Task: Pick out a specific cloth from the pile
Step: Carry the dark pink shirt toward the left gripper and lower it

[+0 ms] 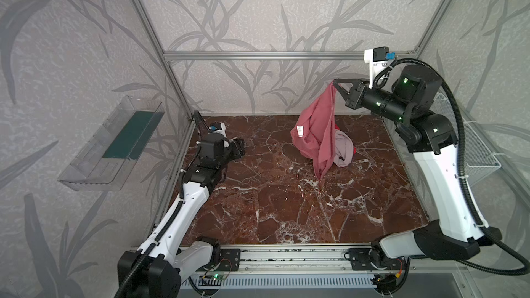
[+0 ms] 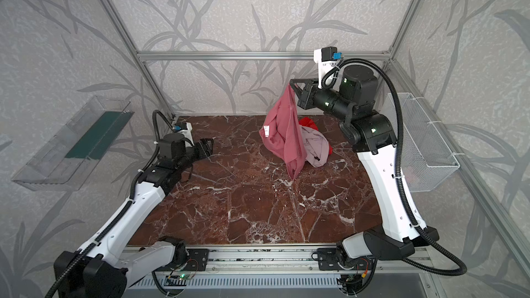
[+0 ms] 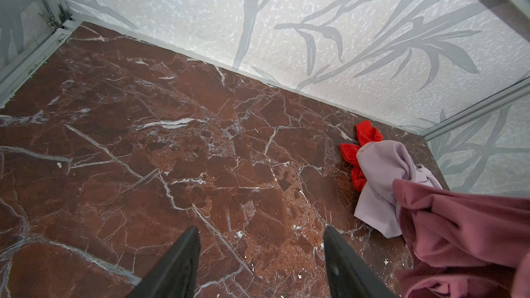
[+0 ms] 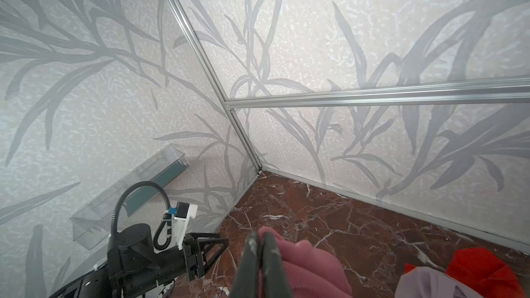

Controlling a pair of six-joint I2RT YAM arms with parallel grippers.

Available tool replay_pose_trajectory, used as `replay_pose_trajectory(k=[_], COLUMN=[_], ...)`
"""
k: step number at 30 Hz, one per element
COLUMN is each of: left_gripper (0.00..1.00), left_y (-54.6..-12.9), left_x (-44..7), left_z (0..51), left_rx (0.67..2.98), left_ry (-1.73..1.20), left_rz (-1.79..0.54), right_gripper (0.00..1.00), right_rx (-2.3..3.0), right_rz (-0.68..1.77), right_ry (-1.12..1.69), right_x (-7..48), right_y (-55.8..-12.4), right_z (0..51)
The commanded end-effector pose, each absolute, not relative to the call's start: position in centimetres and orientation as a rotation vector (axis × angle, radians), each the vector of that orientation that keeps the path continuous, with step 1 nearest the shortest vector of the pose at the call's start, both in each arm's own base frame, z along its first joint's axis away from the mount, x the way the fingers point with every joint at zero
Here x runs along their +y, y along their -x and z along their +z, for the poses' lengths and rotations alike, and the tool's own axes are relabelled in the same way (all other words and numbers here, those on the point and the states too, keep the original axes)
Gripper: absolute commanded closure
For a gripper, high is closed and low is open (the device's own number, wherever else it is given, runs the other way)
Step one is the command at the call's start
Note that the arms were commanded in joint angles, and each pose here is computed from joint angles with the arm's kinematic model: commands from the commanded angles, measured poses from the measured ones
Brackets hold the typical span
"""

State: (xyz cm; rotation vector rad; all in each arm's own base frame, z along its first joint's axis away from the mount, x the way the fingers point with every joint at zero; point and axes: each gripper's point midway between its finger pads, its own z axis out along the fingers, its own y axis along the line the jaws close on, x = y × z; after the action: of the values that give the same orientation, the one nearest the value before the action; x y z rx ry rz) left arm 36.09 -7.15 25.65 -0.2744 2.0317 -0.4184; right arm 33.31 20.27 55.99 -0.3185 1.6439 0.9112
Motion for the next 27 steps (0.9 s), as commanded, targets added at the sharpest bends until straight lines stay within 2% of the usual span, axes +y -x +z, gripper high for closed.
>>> replay_pose_trajectory(k=[1, 8, 14, 20, 27], left_gripper=[0.34, 0.34, 0.36, 0.37, 0.36], left_y=[-35.8, -34.7, -33.0, -30.6, -27.7], left_x=[-6.8, -6.6, -5.6, -4.4, -3.6], left_z=[27.8, 29.5, 30.3, 31.3, 32.7], left_rx=[1.989, 1.957, 2.001, 2.029, 2.003], left_ry=[0.276, 0.266, 0.287, 0.296, 0.283], left_rz=[-0.41, -0.41, -0.359, -0.289, -0.275], right_gripper=[1.0, 1.0, 1.0, 1.0, 1.0], right_rx=[1.542, 1.5, 1.506, 1.536, 1.597], right_rz=[0.989, 1.093, 1.165, 1.224, 1.255], right_ry=[0.37, 0.41, 0.45, 0.521, 0.652], right_x=[20.5, 21.5, 23.5, 27.2, 33.9], right_y=[-31.0, -29.7, -29.6, -29.9, -30.4], right_z=[59.7, 61.8, 61.4, 60.0, 57.1])
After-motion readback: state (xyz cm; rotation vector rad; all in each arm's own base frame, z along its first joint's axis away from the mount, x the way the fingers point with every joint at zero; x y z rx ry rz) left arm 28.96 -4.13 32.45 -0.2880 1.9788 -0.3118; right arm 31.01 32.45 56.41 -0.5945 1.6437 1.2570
